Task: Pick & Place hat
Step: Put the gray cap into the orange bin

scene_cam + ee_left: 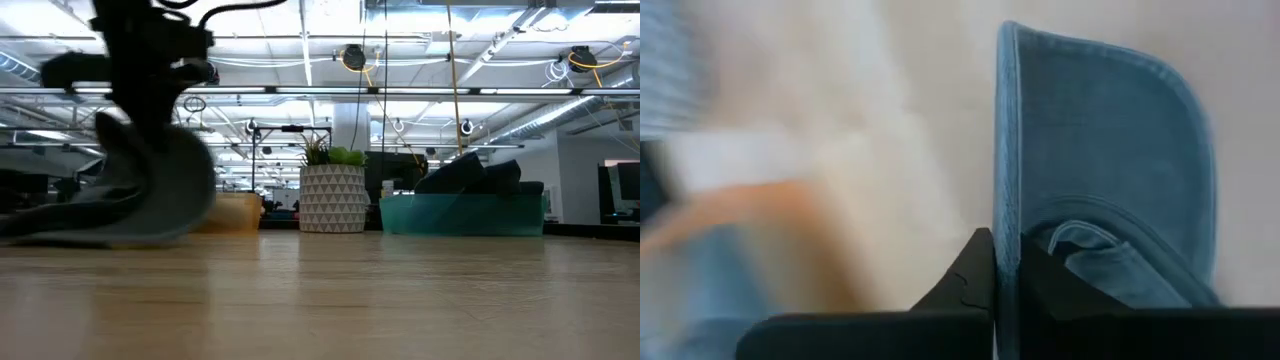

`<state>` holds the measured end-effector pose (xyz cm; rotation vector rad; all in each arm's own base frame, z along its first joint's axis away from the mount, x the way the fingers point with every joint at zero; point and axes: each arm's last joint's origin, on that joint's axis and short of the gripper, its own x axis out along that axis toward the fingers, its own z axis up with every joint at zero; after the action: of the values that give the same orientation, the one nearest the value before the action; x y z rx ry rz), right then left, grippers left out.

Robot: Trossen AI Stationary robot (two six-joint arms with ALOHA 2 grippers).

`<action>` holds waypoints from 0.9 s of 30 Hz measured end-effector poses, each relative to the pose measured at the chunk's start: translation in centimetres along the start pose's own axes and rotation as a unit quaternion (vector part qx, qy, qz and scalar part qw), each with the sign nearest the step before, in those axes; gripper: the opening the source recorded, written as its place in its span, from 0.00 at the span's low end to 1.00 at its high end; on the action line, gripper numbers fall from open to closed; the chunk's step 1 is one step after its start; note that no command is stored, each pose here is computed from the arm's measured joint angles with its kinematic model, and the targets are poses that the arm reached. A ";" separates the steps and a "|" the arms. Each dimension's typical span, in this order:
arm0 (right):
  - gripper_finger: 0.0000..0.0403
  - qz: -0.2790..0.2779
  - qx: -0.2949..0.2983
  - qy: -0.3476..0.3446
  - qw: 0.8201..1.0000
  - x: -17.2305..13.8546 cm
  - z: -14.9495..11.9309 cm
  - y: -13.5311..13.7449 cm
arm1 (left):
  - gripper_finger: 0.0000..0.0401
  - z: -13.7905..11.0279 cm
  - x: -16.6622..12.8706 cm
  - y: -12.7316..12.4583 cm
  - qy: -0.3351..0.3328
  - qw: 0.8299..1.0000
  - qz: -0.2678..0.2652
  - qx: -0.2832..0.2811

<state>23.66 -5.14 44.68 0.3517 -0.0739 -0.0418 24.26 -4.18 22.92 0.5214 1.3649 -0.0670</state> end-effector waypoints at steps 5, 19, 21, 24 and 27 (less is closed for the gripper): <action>0.88 -0.030 0.048 -0.018 0.998 -1.1 0.9 -1.3 | 0.02 0.7 -1.7 3.7 -0.007 0.996 0.089 0.008; 0.88 -0.072 -0.013 -0.017 0.997 -2.4 2.0 -4.4 | 0.02 0.0 -9.1 14.0 -0.035 0.962 0.251 -0.098; 0.88 -0.079 -0.022 -0.020 0.996 -2.6 2.2 -4.7 | 0.02 -0.4 -10.0 14.9 -0.030 0.956 0.273 -0.101; 0.88 -0.092 -0.024 -0.027 0.995 -2.8 2.4 -5.2 | 0.02 -0.9 -11.1 16.2 -0.026 0.949 0.294 -0.106; 0.88 -0.101 -0.011 -0.031 0.994 -3.0 2.6 -5.7 | 0.02 -1.5 -12.0 17.1 -0.011 0.944 0.315 -0.099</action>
<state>20.35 -11.17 44.92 0.3352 -0.0987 -0.2533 26.11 8.57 39.44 0.7602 1.1130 0.5793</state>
